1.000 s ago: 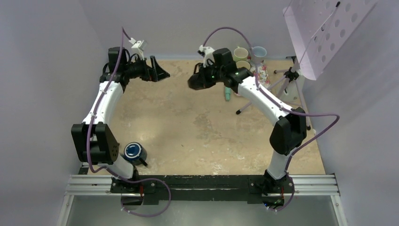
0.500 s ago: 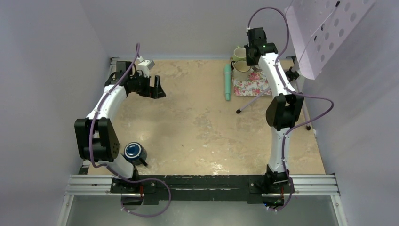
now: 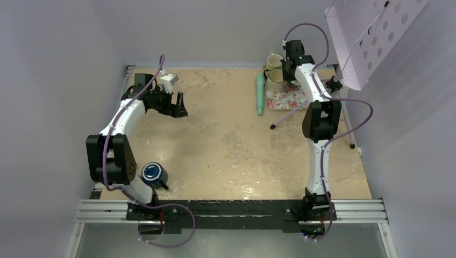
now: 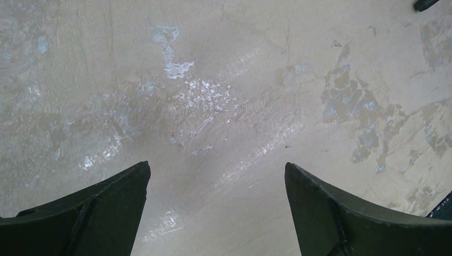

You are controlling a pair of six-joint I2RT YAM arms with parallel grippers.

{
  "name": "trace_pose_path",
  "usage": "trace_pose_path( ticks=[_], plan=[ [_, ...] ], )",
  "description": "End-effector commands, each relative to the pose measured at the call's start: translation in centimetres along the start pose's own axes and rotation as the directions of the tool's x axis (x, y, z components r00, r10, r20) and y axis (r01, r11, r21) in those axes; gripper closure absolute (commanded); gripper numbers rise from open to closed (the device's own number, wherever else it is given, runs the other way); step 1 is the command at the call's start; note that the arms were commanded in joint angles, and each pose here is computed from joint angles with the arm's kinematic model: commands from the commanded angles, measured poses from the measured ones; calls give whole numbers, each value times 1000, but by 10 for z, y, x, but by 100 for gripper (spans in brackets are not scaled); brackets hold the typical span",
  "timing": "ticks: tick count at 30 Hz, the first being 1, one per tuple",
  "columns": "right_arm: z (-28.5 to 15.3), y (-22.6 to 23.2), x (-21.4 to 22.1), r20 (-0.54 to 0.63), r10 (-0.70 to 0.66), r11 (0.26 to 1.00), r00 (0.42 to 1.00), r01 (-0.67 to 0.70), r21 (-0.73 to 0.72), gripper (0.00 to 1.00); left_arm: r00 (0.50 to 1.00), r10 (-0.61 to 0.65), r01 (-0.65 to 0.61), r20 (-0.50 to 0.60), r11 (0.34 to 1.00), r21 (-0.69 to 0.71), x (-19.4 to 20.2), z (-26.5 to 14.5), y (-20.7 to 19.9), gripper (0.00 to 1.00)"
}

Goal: Turn the mug right side up

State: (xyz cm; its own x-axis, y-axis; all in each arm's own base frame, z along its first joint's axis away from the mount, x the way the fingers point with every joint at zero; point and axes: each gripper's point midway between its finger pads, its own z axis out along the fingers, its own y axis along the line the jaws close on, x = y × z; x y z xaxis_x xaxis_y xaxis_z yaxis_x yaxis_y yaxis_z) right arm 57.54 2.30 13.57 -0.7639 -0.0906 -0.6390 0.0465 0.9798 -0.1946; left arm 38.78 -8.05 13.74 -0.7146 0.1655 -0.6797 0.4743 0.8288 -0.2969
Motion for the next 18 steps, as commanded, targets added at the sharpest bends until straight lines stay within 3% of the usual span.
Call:
trace_pose_path(
  ticks=[1,10,14,18],
  plan=[
    [-7,-11,-54,184,32,999,982,-27,-29,100,999,43,-43,20,999,-22,-4,-7,4,1],
    [20,-16,-46,158,67,997,985,-58,-59,100,999,46,-46,9,999,-29,-2,-7,5,0],
    [23,-19,-46,162,67,997,984,-59,-49,91,999,43,-43,4,999,-27,-3,-6,6,1],
    [24,-40,-41,146,180,982,973,-186,31,100,999,40,-40,2,999,-27,-4,-6,7,0]
  ],
)
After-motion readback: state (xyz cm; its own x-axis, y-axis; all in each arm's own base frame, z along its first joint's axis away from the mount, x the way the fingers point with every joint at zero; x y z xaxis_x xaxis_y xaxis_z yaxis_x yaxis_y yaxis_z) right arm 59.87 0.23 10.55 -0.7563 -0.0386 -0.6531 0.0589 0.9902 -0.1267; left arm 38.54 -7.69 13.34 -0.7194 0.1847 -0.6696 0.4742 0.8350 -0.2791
